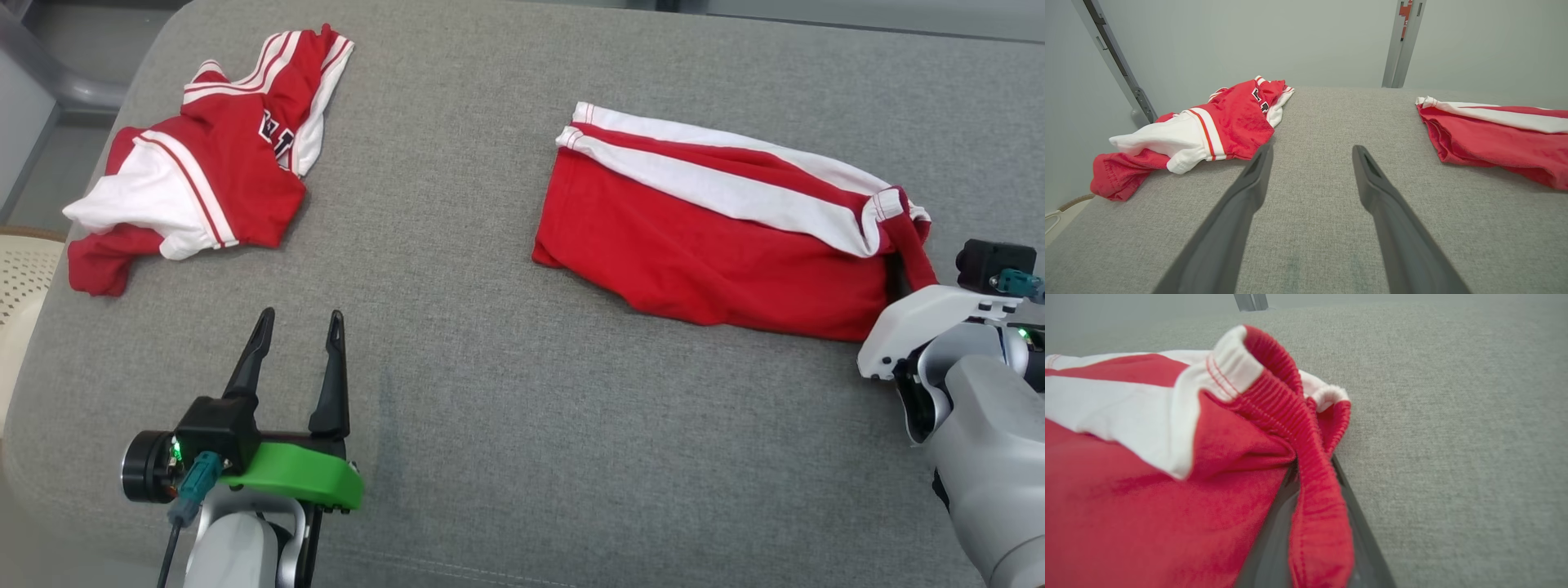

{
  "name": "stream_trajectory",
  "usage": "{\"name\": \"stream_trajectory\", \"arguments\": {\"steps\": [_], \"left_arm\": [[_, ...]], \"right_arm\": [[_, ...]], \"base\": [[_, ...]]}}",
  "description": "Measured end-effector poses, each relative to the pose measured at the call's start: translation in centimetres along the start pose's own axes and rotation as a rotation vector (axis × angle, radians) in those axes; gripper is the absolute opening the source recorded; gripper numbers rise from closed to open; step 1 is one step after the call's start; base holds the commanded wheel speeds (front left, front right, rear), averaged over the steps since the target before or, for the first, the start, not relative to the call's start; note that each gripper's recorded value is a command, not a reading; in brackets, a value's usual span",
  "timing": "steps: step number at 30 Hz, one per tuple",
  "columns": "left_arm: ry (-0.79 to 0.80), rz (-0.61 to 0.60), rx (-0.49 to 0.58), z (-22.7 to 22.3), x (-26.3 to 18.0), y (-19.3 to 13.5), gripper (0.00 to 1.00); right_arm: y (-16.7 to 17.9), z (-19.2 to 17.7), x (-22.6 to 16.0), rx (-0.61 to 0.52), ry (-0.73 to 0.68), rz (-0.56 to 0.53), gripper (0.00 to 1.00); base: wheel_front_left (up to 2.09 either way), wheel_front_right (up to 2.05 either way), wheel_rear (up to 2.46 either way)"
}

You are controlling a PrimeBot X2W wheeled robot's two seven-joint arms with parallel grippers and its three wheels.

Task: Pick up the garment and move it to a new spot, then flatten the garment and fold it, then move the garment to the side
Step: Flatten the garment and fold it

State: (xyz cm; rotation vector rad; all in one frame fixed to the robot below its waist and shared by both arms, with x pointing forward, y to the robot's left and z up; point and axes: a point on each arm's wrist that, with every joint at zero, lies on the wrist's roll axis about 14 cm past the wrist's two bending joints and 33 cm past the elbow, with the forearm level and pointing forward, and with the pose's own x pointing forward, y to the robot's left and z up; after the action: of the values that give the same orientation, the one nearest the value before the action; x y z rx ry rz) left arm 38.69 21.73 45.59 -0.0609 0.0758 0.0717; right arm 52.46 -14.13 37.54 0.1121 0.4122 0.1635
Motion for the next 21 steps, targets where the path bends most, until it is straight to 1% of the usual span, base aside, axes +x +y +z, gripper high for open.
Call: {"name": "stream_trajectory", "arguments": {"steps": [4,11,14,16,18,21], "left_arm": [[-0.002,0.003,-0.006,0.0,-0.5,0.0,1.00],[-0.016,-0.032,-0.019,0.4,-1.1,-1.1,1.00],[-0.029,-0.049,-0.023,0.8,-1.3,-1.7,1.00],[-0.032,-0.058,-0.026,0.9,-1.5,-2.0,1.00],[-0.037,-0.070,-0.029,1.0,-1.6,-2.4,1.00],[-0.040,-0.085,-0.032,1.1,-1.8,-2.9,1.00]], "right_arm": [[-1.1,0.7,-1.1,-0.018,-0.016,-0.013,0.00],[-7.7,2.3,-5.0,-0.052,-0.052,-0.133,0.00],[-10.1,3.2,-6.7,-0.041,-0.057,-0.183,0.00],[-10.5,3.3,-7.4,-0.001,-0.045,-0.196,0.00],[-10.1,3.9,-7.8,0.035,-0.050,-0.185,0.00],[-9.1,5.1,-8.1,0.129,-0.067,-0.160,0.00]], "base": [[0.00,0.00,0.00],[0.00,0.00,0.00],[0.00,0.00,0.00],[0.00,0.00,0.00],[0.00,0.00,0.00],[0.00,0.00,0.00]]}}
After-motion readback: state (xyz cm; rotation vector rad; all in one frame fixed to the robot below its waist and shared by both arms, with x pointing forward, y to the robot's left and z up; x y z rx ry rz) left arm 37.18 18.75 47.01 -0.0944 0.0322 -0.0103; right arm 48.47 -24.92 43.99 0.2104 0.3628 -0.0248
